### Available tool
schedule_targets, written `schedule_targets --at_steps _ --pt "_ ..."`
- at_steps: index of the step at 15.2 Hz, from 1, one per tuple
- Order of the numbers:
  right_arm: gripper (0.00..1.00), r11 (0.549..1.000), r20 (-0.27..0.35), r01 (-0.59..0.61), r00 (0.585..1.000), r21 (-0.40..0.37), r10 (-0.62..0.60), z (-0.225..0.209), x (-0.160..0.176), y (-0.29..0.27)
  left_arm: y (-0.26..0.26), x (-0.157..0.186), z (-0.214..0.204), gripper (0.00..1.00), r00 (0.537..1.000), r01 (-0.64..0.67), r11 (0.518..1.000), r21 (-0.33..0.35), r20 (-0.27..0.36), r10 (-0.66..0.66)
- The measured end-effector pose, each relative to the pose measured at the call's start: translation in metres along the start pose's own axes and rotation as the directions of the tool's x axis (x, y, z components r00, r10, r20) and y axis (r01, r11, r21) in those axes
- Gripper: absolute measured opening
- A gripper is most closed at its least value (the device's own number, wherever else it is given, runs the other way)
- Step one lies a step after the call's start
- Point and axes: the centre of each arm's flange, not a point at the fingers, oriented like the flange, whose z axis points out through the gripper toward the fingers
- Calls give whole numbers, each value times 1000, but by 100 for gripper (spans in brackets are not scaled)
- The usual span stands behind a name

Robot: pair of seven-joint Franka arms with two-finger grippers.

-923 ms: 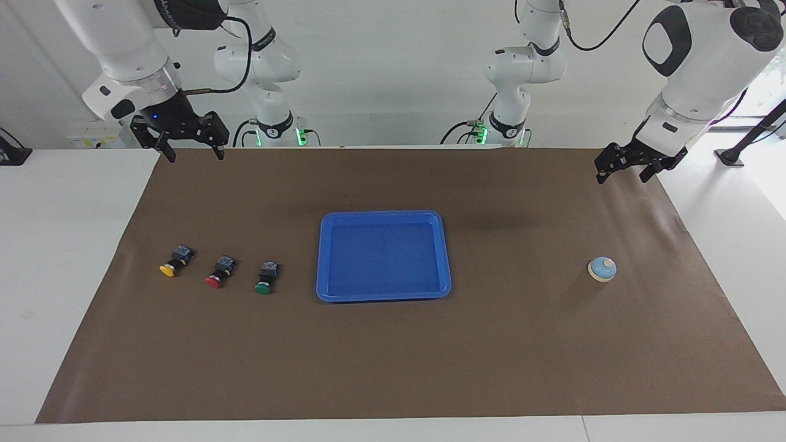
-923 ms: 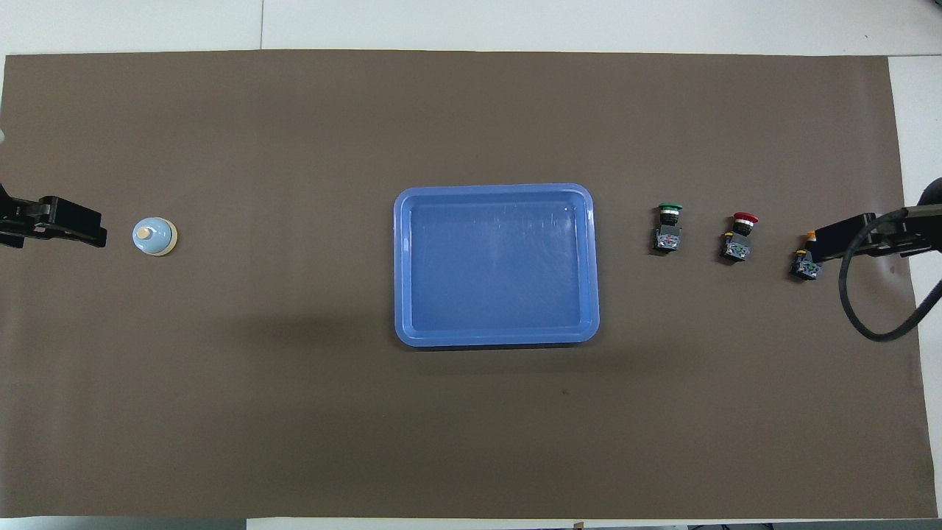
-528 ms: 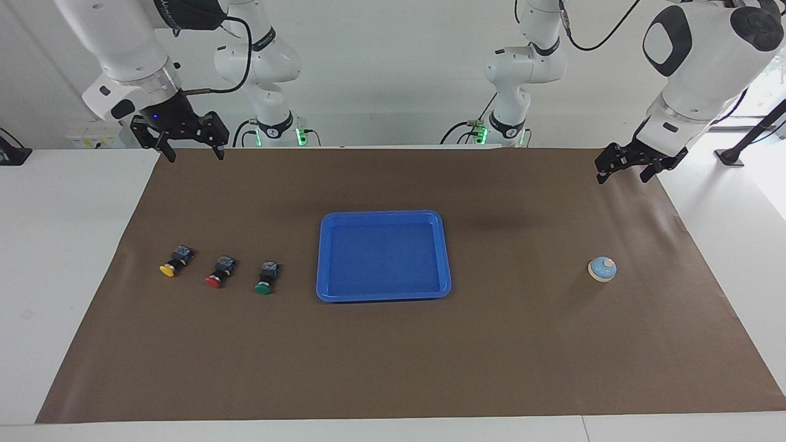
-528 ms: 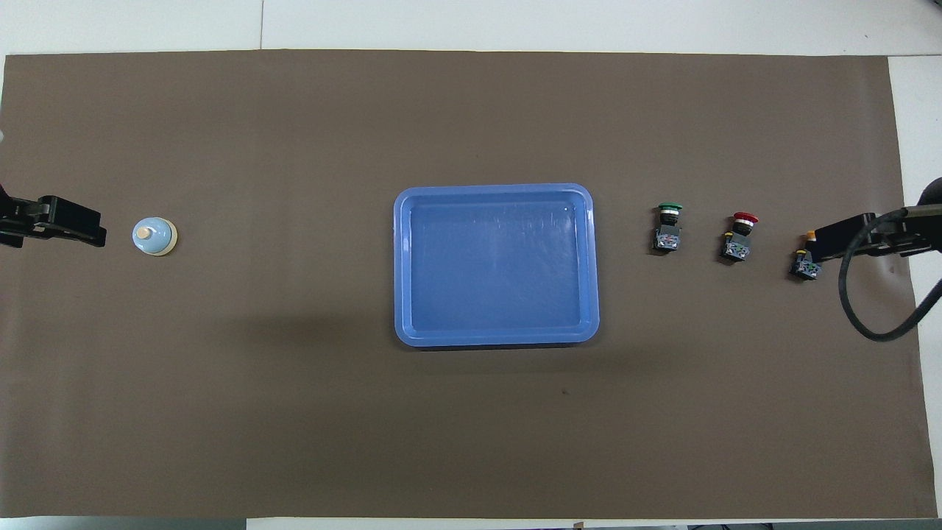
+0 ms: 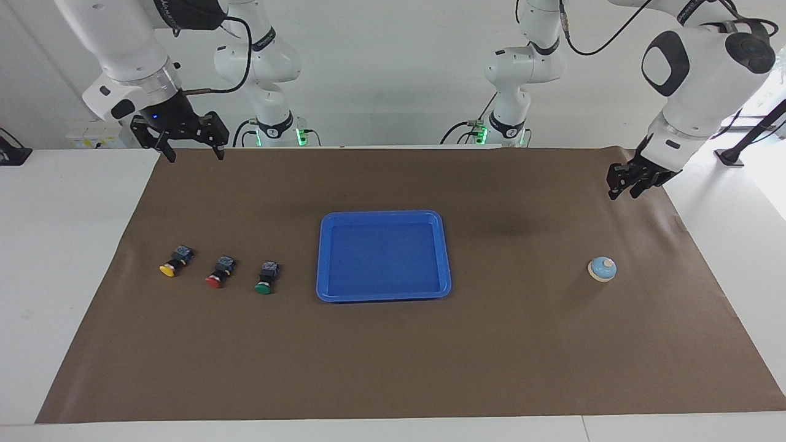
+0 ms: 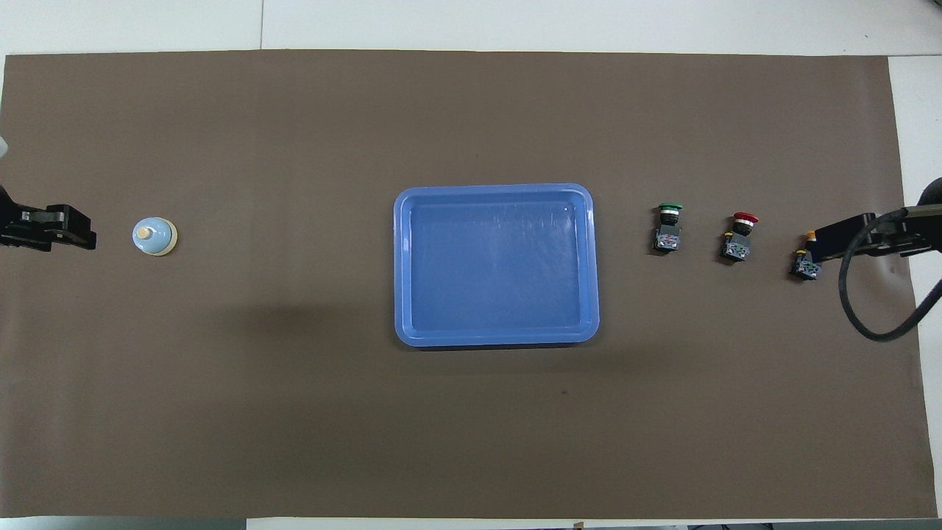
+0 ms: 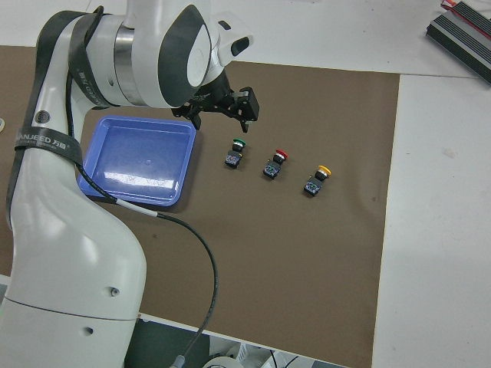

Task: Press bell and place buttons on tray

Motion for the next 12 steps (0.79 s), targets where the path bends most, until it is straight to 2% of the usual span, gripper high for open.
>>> schedule_targets --at_steps 2,5,7,12 --pt "100 1000 0 0 1000 0 0 0 0 0 -16 14 41 1 1000 12 1000 -1 -2 -12" --pt "100 1000 0 0 1000 0 0 0 0 0 -34 27 94 1 999 28 1000 1 -34 -28" --pt "100 1000 0 0 1000 0 0 0 0 0 -34 31 120 1 999 27 1000 0 -26 -27" --pt "100 1000 0 0 1000 0 0 0 0 0 -28 43 152 1 999 14 1000 -1 -40 -14"
